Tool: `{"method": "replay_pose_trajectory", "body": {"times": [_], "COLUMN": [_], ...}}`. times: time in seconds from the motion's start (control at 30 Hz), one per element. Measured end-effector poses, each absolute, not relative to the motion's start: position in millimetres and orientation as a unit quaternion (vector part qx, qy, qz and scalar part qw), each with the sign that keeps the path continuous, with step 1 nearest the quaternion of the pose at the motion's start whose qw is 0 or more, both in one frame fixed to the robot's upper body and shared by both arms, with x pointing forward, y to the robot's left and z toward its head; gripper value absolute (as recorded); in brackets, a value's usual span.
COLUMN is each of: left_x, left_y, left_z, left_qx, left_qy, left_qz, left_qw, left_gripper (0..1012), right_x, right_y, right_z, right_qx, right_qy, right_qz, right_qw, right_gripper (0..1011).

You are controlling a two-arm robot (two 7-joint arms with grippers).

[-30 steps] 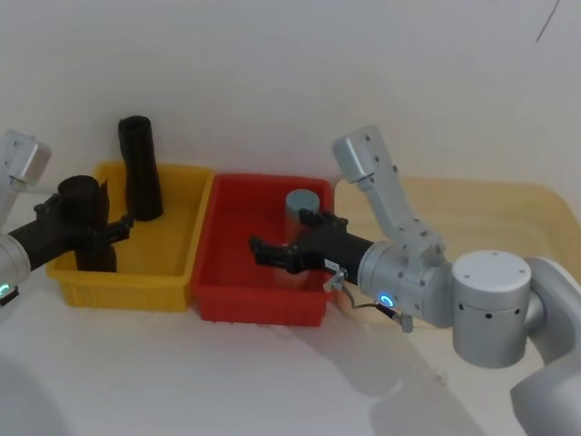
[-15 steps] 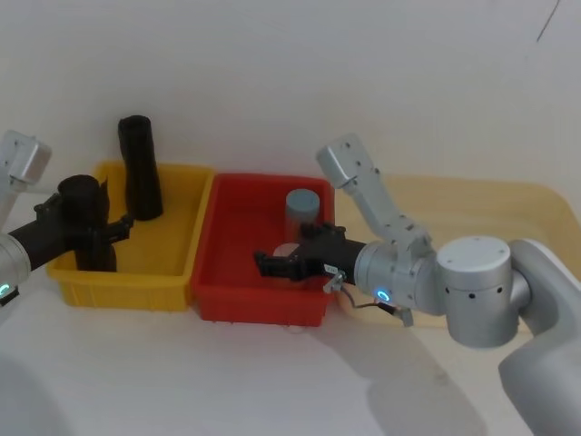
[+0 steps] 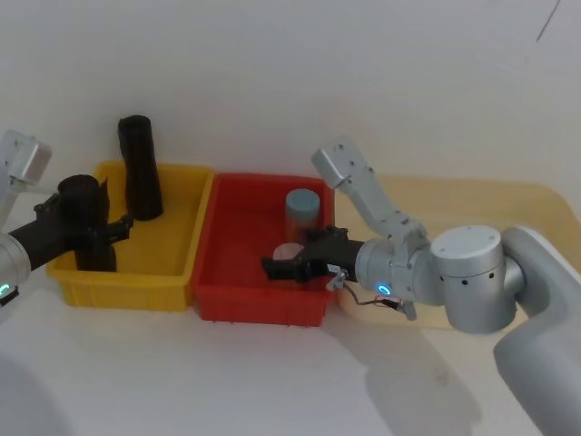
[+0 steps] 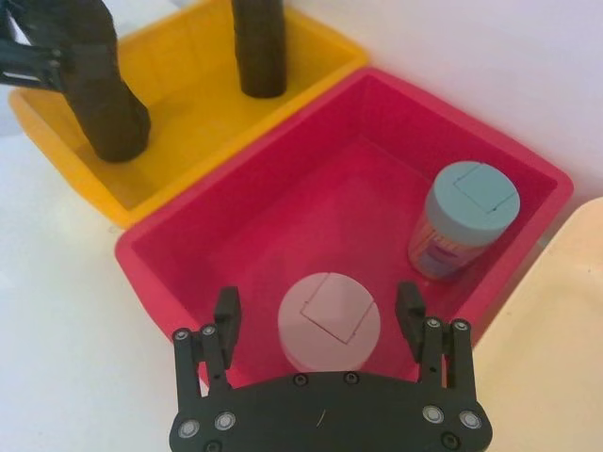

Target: Pick up the garbage bag with the one hand and transfer it to the other hand.

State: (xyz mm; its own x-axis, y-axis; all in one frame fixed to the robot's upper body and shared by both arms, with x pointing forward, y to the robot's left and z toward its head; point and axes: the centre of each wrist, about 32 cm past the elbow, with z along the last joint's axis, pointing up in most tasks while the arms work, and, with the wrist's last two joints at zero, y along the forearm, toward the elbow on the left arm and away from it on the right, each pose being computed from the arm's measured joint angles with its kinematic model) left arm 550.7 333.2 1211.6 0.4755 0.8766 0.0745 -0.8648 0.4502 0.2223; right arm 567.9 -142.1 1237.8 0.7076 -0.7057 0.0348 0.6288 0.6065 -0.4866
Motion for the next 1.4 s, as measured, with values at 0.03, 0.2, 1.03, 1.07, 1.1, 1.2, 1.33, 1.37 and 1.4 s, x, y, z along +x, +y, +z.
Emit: {"method": "replay_pose_trajectory", "body": {"times": [0.03,0.2,1.03,1.07,1.1,1.2,1.33,1.37,1.4], "left_x": [551,551,551,551,551,551,551,551,551], "left_y": [333,333,333,333,333,333,333,333,333], "left_z": [1212,1212,1212,1212,1212,1212,1212,1212,1212], "left_qx": [0.115,0.115,0.115,0.115,0.115,0.115,0.115,0.115,0.115], "left_qy": [0.026,0.025,0.026,0.026,0.026,0.026,0.026,0.026,0.026], "left_qz": [0.511,0.511,0.511,0.511,0.511,0.511,0.511,0.511,0.511], "left_qw": [0.851,0.851,0.851,0.851,0.851,0.851,0.851,0.851,0.851], "left_gripper": [1001,1001,1001,1001,1001,1001,1001,1001,1001], "right_x": [569,574,584,584,584,584,584,584,584], "right_y": [-143,-144,-142,-142,-142,-142,-142,-142,-142], "right_z": [1237,1235,1230,1230,1230,1230,1230,1230,1230], "right_qx": [-0.242,-0.251,-0.273,-0.273,-0.274,-0.274,-0.275,-0.275,-0.275], "right_qy": [0.081,0.083,0.095,0.095,0.095,0.096,0.096,0.096,0.096], "right_qz": [-0.374,-0.375,-0.365,-0.365,-0.365,-0.364,-0.364,-0.364,-0.364], "right_qw": [0.892,0.889,0.885,0.885,0.885,0.885,0.885,0.885,0.885], "right_gripper": [999,1000,1000,1000,999,934,825,815,789]}}
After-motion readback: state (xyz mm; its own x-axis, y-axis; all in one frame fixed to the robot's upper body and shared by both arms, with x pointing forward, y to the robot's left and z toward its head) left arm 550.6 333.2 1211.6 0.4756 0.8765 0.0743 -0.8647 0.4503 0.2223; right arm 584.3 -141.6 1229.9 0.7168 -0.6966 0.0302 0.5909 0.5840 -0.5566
